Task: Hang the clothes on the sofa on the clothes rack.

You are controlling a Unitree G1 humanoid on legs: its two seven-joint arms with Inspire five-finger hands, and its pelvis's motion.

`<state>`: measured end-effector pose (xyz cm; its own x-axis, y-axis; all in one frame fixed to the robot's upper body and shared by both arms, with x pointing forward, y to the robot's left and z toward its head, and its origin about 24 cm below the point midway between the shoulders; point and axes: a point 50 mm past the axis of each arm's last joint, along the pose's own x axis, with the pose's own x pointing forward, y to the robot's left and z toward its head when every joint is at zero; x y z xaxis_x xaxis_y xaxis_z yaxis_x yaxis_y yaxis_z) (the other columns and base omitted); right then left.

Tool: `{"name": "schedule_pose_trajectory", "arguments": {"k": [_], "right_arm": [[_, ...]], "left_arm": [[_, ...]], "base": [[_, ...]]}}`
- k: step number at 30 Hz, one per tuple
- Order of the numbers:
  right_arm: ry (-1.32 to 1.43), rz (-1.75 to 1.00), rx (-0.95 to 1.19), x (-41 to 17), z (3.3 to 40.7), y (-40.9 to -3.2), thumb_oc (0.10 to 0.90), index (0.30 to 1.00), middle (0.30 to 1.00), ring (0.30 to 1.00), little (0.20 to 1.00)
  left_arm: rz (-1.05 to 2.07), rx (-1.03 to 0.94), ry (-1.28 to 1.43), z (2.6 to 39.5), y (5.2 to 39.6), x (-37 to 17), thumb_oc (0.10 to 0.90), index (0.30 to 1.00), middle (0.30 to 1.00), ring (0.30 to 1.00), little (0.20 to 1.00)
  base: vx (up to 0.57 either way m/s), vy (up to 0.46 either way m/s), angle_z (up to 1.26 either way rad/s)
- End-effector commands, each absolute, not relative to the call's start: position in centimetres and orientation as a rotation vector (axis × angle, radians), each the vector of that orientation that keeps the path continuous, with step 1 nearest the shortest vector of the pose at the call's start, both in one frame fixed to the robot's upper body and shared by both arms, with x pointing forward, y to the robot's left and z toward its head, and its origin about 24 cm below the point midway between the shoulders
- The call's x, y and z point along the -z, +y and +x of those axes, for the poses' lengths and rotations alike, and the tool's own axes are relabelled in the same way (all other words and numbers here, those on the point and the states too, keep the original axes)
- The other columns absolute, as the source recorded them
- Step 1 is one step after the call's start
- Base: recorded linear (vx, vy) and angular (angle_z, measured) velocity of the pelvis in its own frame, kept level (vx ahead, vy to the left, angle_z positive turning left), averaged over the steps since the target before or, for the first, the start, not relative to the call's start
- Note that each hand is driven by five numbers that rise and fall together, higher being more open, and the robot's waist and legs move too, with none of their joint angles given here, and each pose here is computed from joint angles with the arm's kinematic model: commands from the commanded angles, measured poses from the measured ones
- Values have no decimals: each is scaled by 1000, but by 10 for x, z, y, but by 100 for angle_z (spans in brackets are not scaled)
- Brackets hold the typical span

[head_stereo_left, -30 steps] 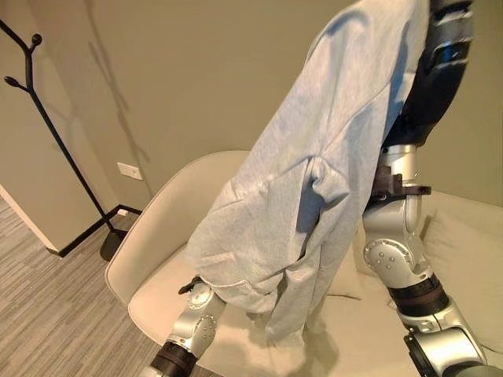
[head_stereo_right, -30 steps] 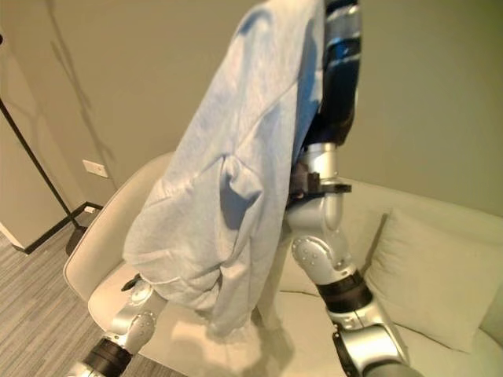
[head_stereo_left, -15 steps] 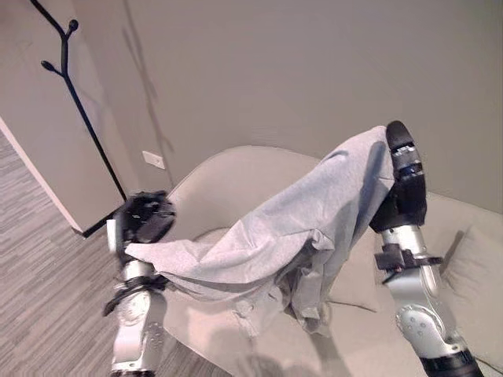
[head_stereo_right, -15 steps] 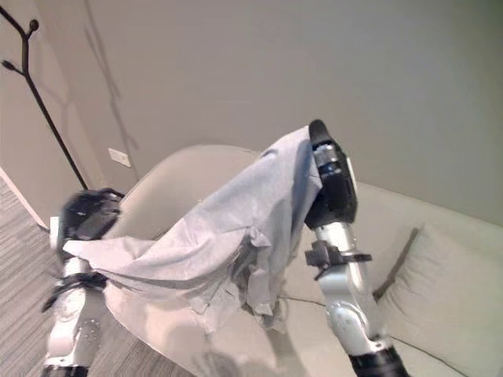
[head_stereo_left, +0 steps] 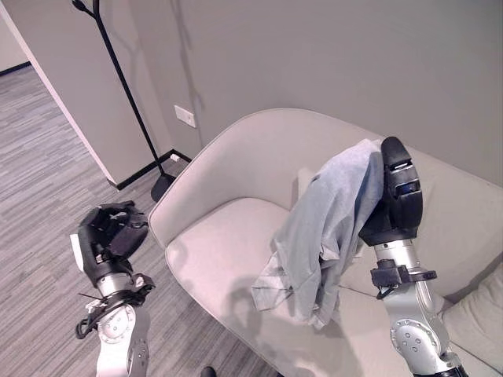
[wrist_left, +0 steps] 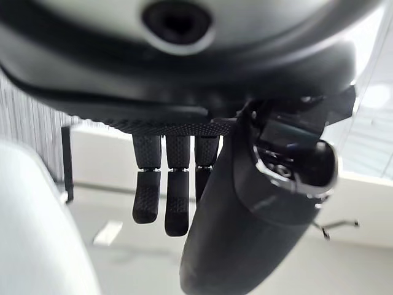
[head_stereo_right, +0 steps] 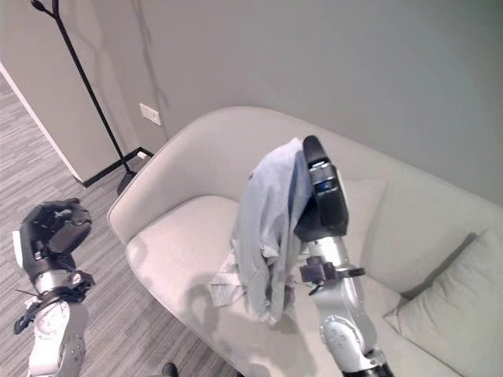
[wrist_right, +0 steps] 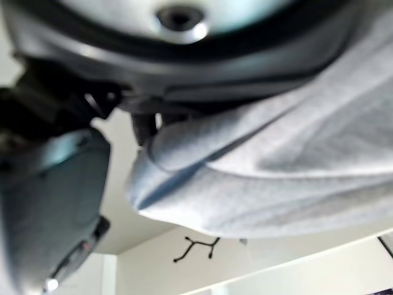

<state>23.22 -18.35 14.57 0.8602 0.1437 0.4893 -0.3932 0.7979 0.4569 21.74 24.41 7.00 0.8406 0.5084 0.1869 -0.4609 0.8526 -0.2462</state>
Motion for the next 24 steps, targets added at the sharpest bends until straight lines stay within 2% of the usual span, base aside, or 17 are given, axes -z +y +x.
{"name": "schedule_pose_trajectory", "arguments": {"k": [1, 2, 3, 4, 9, 14, 18, 24], "right_arm": [[-775, 511, -403, -204, 215, -186, 400, 300, 300, 300, 300], [-779, 479, -376, -206, 214, -192, 400, 300, 300, 300, 300], [-779, 478, -375, -206, 214, -193, 400, 300, 300, 300, 300], [-790, 461, -356, -208, 214, -197, 400, 300, 300, 300, 300], [-841, 439, -300, -217, 223, -200, 400, 300, 300, 300, 300], [-889, 499, -292, -227, 233, -192, 400, 300, 300, 300, 300], [-911, 537, -336, -234, 236, -181, 400, 300, 300, 300, 300], [-943, 593, -379, -243, 240, -167, 400, 300, 300, 300, 300]], "left_arm": [[-136, -341, -560, 227, 237, -128, 400, 300, 300, 300, 300], [-200, -233, -497, 236, 221, -119, 543, 514, 514, 514, 514], [-202, -231, -497, 236, 221, -118, 800, 900, 900, 900, 900], [-226, -119, -414, 241, 205, -106, 800, 900, 900, 900, 900], [-263, 227, -232, 238, 177, -85, 800, 900, 900, 900, 900], [-322, 332, -143, 230, 177, -75, 800, 900, 900, 900, 900], [-355, 335, -101, 228, 177, -67, 800, 900, 900, 900, 900], [-360, 403, -35, 232, 155, -53, 800, 900, 900, 900, 900]], "base": [[26, 287, 6], [29, 206, 7], [51, 446, 13], [39, 361, 20], [14, 440, 9], [-29, 276, 5], [-1, 169, -5], [2, 68, -1]]}}
